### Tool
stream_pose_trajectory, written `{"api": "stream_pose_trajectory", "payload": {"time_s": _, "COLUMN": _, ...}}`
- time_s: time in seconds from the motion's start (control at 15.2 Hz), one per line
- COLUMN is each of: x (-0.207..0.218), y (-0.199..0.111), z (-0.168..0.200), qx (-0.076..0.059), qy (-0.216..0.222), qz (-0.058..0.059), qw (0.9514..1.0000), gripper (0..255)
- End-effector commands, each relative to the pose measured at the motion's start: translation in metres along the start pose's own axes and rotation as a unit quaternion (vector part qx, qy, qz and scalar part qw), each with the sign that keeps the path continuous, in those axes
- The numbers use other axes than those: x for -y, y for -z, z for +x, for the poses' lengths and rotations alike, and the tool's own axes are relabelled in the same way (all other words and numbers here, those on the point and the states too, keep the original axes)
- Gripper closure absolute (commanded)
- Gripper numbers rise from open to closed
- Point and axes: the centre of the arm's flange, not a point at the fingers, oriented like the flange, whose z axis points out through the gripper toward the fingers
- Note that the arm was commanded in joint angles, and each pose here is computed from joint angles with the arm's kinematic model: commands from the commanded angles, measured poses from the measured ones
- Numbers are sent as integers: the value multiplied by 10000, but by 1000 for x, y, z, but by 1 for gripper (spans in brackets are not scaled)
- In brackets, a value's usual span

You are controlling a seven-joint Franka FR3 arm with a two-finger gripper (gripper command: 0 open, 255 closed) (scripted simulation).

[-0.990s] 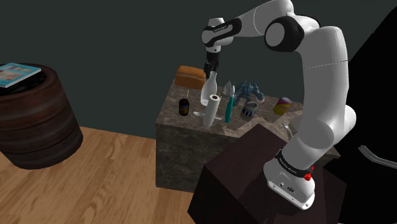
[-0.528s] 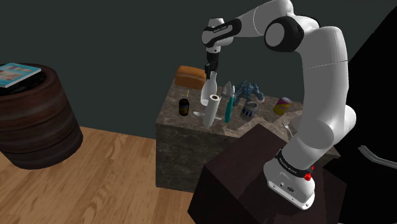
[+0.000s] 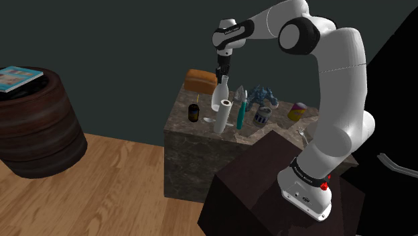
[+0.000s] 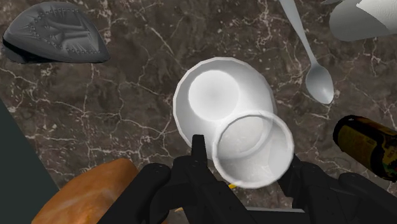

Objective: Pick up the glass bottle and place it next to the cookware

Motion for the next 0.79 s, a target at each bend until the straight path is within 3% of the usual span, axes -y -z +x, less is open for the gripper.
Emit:
{"api": "stream_pose_trajectory", "payload": {"time_s": 0.0, "x": 0, "y": 0, "z": 0, "qx": 2, "qy": 0, "qz": 1, "qw": 10000, "gripper": 255}}
{"api": "stream_pose_trajectory", "payload": {"time_s": 0.73, "x": -1, "y": 57, "z": -8, "qx": 2, "qy": 0, "qz": 1, "qw": 10000, "gripper": 255}}
